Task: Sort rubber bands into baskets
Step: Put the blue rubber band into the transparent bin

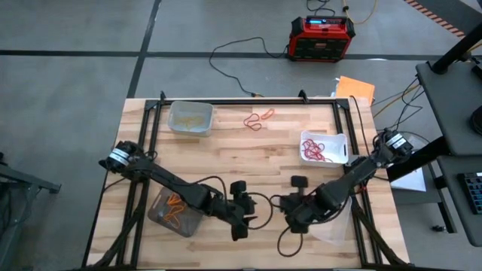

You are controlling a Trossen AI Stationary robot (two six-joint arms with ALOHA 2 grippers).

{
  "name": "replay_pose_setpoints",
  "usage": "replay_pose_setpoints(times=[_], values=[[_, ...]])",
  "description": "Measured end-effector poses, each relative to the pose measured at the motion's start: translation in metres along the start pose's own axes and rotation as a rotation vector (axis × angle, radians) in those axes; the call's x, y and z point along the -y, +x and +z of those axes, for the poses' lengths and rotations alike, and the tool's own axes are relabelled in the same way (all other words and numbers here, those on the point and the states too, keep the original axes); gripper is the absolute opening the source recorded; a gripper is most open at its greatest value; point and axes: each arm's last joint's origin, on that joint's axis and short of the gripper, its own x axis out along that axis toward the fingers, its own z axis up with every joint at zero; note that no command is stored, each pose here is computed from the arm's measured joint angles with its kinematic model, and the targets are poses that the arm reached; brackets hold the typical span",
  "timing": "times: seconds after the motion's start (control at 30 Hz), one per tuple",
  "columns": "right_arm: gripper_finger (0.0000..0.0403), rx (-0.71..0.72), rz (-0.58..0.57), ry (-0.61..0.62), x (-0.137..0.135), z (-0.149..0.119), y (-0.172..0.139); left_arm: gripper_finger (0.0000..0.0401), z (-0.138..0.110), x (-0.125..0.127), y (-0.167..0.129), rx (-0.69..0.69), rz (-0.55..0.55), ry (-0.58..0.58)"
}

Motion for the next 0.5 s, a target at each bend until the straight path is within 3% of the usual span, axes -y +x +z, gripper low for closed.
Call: replay_pose_setpoints(times=[0.27,0.5], values=[[0.0009,-0.396,-0.059,0.130,0.006,-0.026,-0.034,0.0197,0.007,0.013,-0.015,-0.044,0.040,0.056],[0.0009,-0.532,-0.051,0.132,-0.010,-0.051,-0.041,0.0197,0.001,0.016,-0.015,-0.055,0.064,0.038]])
